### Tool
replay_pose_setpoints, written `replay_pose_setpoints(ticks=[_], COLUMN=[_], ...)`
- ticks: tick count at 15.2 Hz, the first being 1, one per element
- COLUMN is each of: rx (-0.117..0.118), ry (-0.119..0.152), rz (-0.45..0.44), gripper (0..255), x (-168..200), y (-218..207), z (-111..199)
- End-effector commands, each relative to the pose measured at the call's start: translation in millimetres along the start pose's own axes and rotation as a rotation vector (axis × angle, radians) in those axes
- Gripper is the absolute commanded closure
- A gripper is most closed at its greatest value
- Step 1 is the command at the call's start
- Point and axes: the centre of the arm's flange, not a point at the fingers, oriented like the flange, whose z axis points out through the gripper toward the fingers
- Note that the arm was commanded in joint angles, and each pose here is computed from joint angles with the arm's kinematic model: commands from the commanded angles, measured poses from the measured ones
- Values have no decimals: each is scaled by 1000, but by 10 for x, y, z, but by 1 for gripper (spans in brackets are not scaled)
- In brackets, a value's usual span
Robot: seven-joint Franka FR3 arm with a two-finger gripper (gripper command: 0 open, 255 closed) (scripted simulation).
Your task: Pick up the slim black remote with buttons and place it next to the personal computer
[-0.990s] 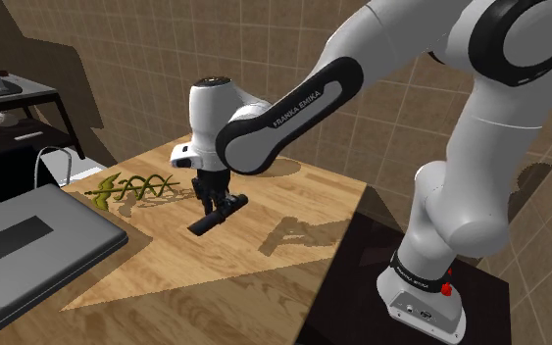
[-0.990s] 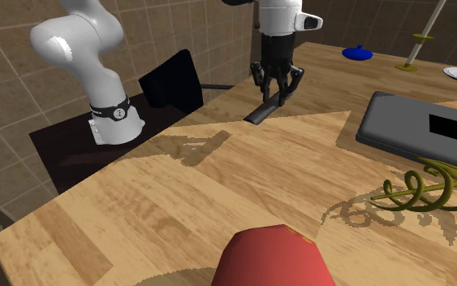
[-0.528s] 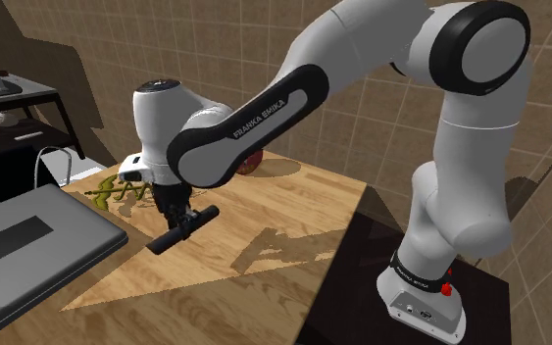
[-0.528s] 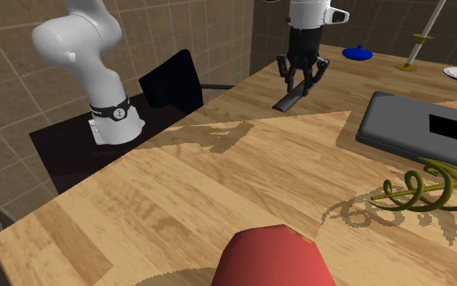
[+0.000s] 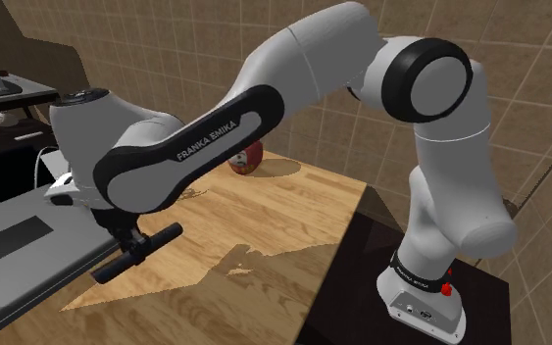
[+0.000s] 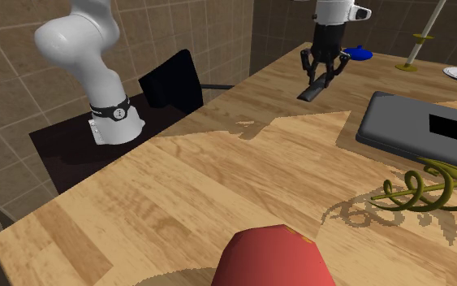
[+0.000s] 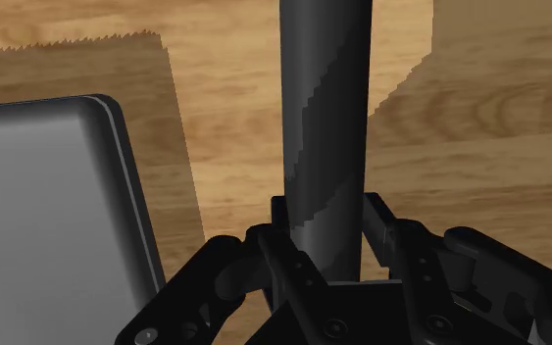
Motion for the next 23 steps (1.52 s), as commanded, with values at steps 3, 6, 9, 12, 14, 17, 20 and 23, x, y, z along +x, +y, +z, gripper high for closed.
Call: replay_pose_setpoints(ticks=[3, 6, 9, 12, 14, 17, 20, 23], rx=[0, 0, 0, 0, 0, 0, 0, 0], ry=[0, 0, 0, 0, 0, 0, 0, 0], rz=[1, 1, 1, 1, 1, 1, 1, 1], gripper=[255, 255, 255, 255, 255, 255, 255, 255], x=[345, 343, 342, 340, 339, 338, 336, 335], y=[90, 78, 65, 52, 44, 31, 18, 11], z=[39, 197, 355, 513, 618, 776, 934, 1013])
